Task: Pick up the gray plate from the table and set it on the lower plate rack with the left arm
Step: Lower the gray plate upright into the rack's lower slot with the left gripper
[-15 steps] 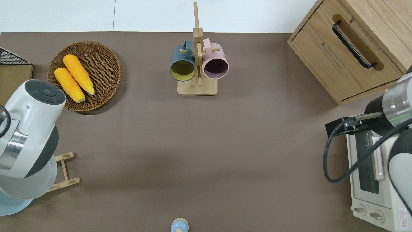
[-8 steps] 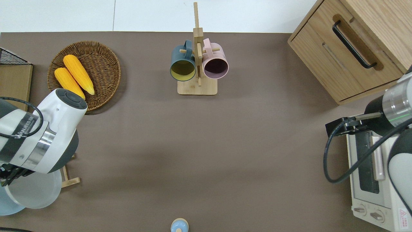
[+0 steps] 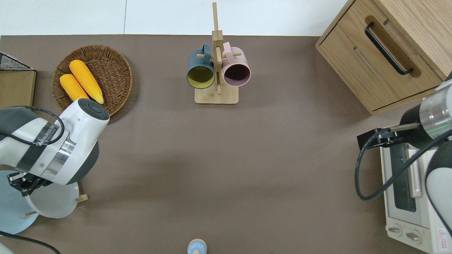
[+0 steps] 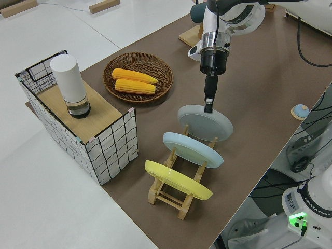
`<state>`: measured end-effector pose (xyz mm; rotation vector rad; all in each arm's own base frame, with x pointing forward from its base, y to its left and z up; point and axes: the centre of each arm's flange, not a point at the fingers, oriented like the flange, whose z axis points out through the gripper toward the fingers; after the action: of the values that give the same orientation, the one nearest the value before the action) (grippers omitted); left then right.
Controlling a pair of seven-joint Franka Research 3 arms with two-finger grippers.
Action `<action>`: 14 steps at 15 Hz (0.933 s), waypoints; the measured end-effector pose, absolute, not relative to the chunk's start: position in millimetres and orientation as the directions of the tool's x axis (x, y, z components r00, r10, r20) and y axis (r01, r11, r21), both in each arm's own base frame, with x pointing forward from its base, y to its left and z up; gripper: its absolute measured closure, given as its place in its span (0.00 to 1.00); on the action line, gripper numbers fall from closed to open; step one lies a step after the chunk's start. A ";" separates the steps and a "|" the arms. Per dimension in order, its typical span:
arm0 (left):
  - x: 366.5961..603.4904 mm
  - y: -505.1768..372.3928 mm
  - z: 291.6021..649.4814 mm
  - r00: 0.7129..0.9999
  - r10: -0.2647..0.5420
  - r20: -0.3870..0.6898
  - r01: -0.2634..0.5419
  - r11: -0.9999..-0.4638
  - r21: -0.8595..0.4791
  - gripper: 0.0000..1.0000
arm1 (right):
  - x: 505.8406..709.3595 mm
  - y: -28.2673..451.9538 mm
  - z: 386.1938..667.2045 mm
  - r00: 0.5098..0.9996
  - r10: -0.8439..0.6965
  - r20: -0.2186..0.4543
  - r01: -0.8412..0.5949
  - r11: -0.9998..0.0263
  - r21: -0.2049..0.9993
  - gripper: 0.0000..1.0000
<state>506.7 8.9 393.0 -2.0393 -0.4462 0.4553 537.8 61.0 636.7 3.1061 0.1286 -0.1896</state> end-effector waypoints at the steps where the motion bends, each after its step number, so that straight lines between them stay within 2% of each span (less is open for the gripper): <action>1: 507.3 7.8 392.6 0.865 0.483 -0.134 0.128 -0.471 -0.873 0.97 | 537.8 61.0 636.7 0.989 0.081 -0.123 0.084 -0.996 0.022 0.01; 4: 507.5 5.5 392.9 0.868 0.479 -0.133 0.128 -0.474 -0.871 0.96 | 537.8 61.0 636.7 0.989 0.081 -0.122 0.084 -0.996 0.022 0.01; 10: 509.6 -4.5 388.5 0.869 0.472 -0.147 0.148 -0.532 -0.834 0.41 | 537.8 61.0 636.7 0.989 0.081 -0.123 0.084 -0.996 0.022 0.01; 13: 514.1 -15.2 396.0 0.862 0.482 -0.155 0.184 -0.583 -0.791 0.09 | 537.8 61.0 636.7 0.989 0.081 -0.123 0.084 -0.996 0.022 0.01; 14: 516.9 -21.0 403.0 0.860 0.487 -0.155 0.204 -0.605 -0.769 0.02 | 537.8 61.0 636.7 0.989 0.081 -0.123 0.084 -0.996 0.022 0.01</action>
<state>516.9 -21.0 403.0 -2.2233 -0.4980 0.4491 537.8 61.0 636.7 3.1061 0.1286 -0.1896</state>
